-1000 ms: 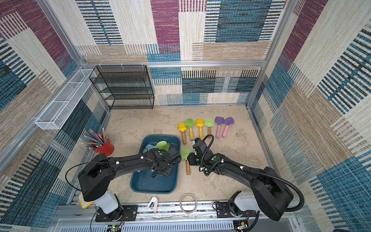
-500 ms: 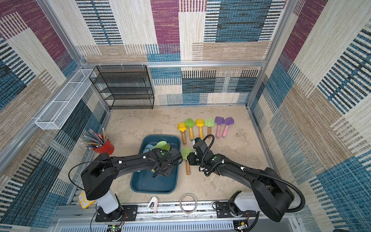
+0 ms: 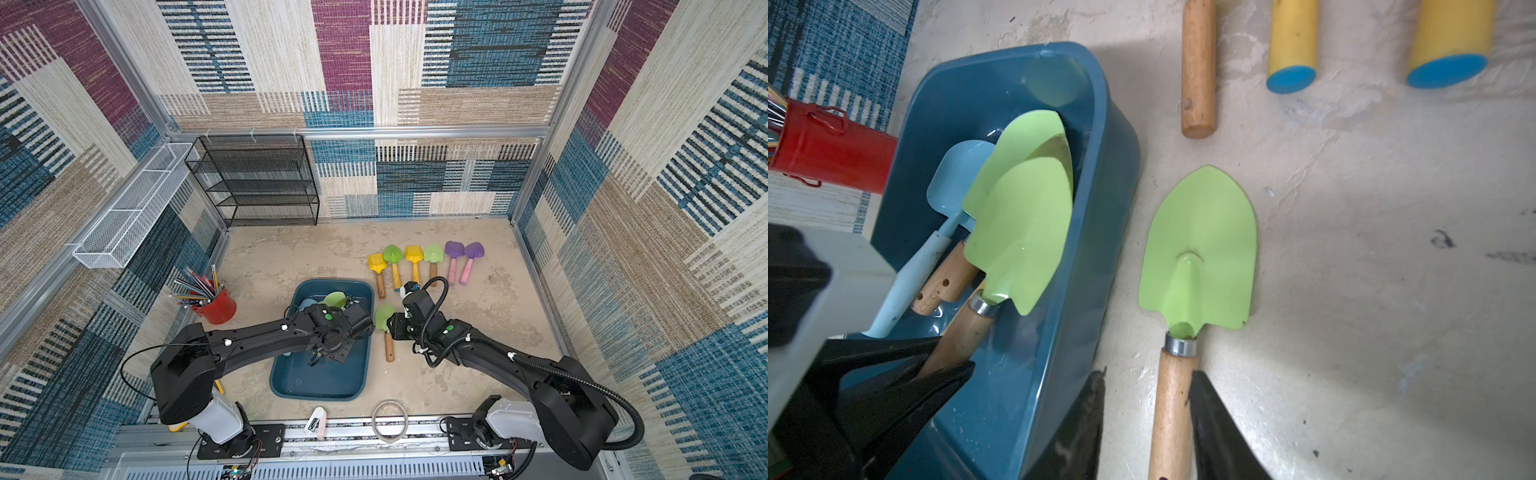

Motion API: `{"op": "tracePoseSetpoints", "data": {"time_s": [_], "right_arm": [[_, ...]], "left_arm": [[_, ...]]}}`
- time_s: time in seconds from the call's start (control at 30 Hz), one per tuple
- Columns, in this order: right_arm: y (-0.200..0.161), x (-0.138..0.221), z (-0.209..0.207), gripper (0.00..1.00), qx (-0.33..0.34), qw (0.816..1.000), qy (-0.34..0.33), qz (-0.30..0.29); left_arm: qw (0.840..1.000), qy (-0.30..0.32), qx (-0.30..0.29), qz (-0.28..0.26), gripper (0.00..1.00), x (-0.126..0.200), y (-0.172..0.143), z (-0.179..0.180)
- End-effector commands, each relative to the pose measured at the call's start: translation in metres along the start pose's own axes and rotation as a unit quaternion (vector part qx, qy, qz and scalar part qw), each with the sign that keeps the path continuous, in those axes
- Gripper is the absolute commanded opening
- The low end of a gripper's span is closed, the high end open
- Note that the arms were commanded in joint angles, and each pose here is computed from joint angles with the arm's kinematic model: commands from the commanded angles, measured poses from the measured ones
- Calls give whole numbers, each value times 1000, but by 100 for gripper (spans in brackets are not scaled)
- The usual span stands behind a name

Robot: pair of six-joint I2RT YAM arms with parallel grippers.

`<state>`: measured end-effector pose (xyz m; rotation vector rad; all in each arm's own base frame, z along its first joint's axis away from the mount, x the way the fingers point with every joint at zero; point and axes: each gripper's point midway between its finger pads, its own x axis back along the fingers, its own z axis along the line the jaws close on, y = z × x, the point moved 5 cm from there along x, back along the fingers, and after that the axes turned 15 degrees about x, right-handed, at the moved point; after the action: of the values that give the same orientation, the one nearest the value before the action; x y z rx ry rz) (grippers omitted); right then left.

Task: Take the shovel out of the storage box
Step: Pick up the shovel from the storage box.

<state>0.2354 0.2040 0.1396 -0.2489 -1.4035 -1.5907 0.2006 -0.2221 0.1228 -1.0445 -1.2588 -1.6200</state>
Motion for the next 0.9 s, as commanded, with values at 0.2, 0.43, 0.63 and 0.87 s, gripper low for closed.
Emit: {"op": "tracePoseSetpoints", "data": {"time_s": [0.2, 0.43, 0.63, 0.87], "right_arm": [[28, 11, 25, 55, 14, 996, 69, -45], [43, 16, 47, 56, 15, 986, 148, -75], [47, 10, 70, 57, 8, 966, 245, -79], [48, 6, 88, 57, 1, 940, 333, -79]], "left_arm": [[997, -27, 63, -18, 16, 22, 10, 29], [974, -161, 159, -10, 16, 29, 14, 50], [942, -253, 217, -29, 16, 44, 17, 65], [896, -348, 272, -44, 16, 55, 20, 73]]}}
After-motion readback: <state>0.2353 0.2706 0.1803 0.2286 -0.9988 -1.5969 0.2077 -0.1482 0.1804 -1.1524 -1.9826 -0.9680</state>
